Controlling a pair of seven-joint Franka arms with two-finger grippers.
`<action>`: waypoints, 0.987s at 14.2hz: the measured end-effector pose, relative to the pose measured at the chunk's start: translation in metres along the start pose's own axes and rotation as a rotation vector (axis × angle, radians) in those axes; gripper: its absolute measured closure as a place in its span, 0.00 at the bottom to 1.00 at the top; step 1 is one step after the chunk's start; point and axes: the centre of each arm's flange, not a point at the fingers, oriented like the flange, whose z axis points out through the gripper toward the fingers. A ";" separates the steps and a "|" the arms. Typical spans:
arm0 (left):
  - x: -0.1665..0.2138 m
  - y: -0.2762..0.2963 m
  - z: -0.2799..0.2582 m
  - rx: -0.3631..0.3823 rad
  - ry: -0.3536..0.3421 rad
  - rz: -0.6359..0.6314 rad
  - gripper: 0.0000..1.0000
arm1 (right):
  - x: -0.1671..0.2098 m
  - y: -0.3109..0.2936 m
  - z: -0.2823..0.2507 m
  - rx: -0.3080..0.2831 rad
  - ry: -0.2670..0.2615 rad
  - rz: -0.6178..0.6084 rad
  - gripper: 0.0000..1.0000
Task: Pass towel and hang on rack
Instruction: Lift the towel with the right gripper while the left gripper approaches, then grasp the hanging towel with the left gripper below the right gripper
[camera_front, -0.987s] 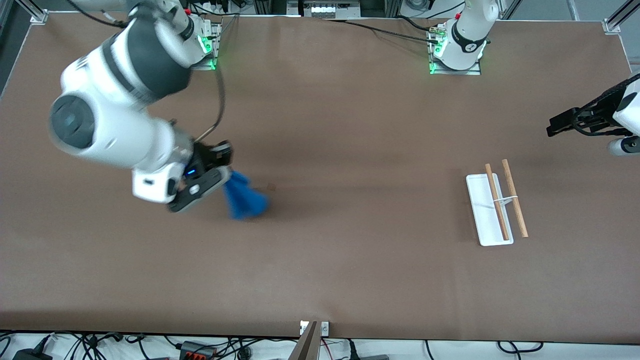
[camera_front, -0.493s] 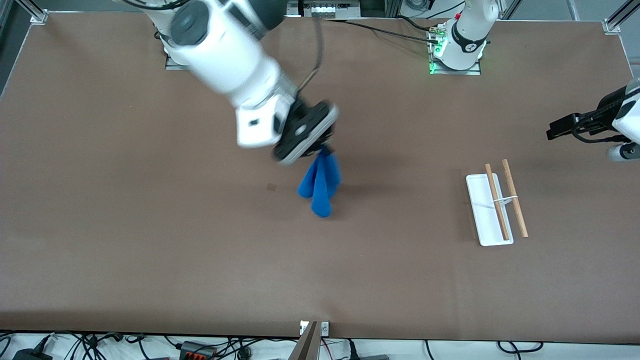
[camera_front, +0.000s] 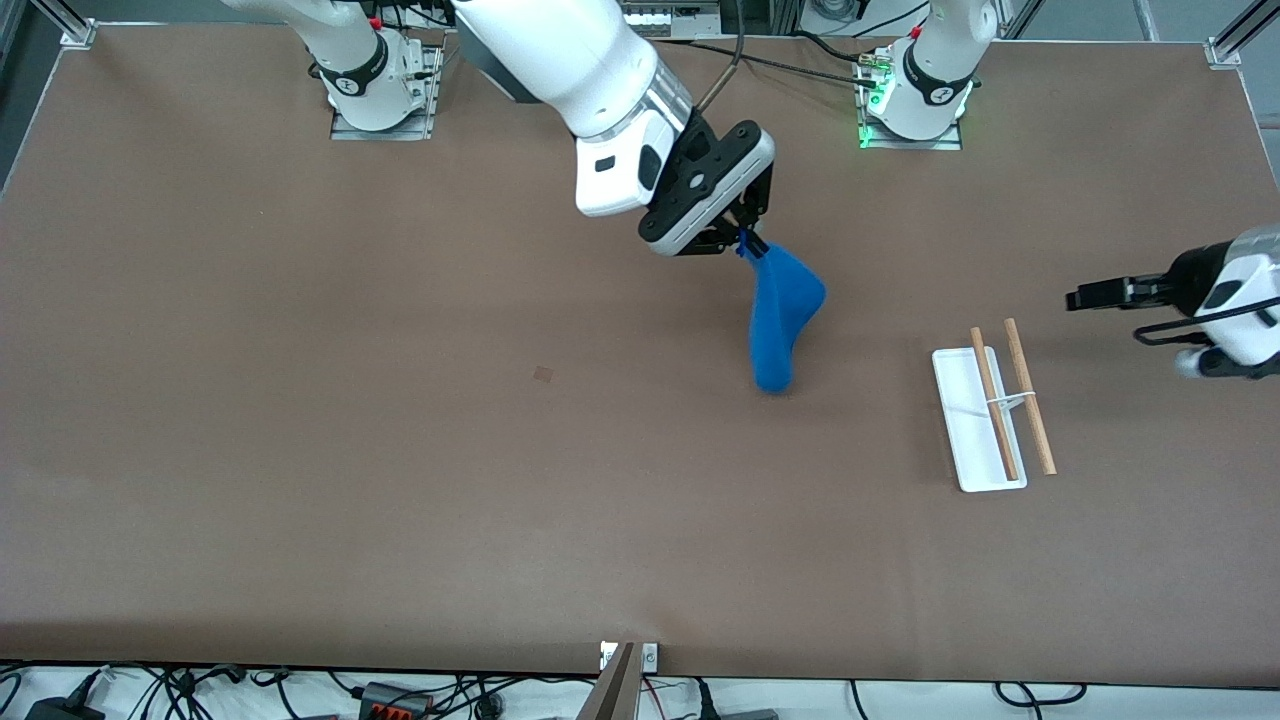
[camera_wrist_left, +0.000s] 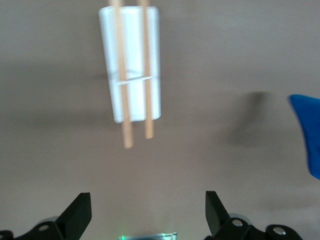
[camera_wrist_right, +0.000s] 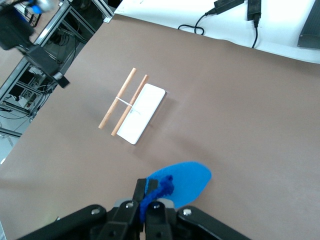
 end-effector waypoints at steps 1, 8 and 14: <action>0.006 0.000 0.006 -0.011 0.006 0.104 0.00 | -0.002 -0.007 0.005 0.008 0.012 -0.002 0.98; 0.046 0.038 0.059 -0.258 0.126 0.875 0.00 | -0.006 -0.021 0.016 0.025 0.036 0.001 0.98; 0.084 0.090 0.160 -0.590 0.282 1.175 0.00 | -0.007 -0.022 0.016 0.026 0.035 0.001 0.98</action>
